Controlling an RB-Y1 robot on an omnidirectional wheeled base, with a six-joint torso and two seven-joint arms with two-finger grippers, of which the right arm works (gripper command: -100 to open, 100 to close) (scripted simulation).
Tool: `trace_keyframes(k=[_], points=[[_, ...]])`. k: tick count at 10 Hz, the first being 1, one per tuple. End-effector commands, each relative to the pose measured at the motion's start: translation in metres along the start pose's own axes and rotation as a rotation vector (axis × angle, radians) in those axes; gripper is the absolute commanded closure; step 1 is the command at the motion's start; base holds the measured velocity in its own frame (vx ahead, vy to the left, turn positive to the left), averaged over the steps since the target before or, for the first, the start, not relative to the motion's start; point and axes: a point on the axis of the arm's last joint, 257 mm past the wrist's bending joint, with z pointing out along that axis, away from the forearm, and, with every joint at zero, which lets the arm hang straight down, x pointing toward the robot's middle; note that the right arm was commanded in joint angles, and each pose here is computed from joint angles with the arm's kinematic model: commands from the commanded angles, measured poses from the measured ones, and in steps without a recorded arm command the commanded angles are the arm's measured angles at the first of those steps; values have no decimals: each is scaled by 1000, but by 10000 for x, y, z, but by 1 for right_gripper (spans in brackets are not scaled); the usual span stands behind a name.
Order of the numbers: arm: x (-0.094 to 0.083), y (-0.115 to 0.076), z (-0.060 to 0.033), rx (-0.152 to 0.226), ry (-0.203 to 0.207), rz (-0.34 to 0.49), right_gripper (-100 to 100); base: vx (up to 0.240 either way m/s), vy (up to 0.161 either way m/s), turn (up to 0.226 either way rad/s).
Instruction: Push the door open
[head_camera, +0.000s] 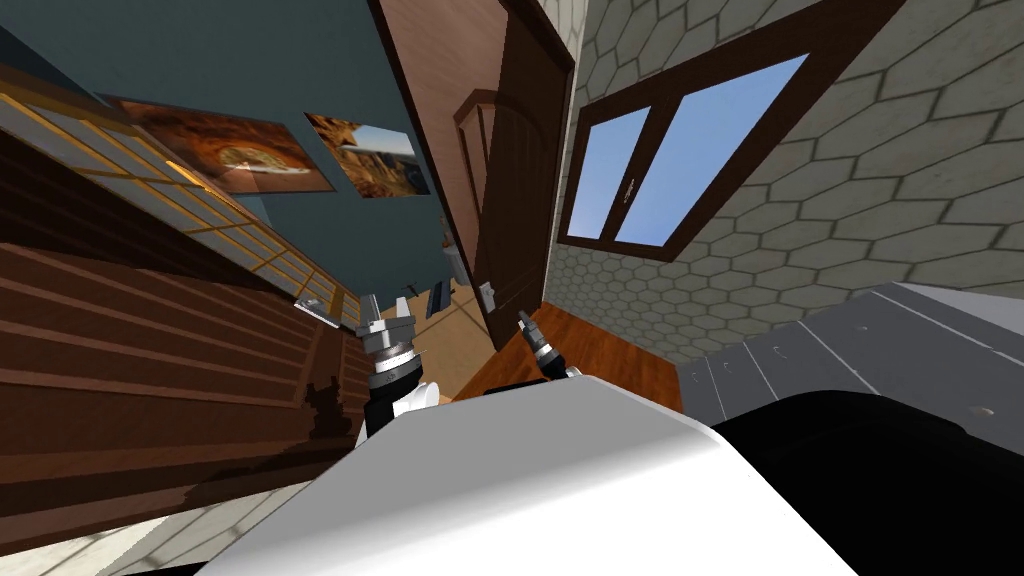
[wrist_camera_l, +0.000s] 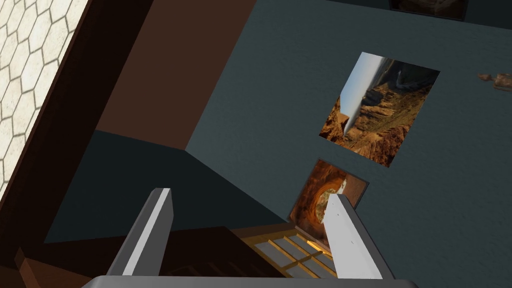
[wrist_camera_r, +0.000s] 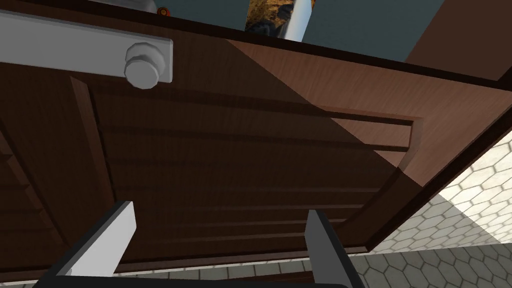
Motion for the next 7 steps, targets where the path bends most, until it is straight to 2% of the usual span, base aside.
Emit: trace_keyframes(k=[1, 2, 7], points=[[210, -121, -22, 32, 40, 23, -100, 148, -68, 71], [273, -161, -31, 42, 52, 30, -100, 144, -63, 37], [818, -485, -150, 128, 161, 83, -100, 192, -59, 52]])
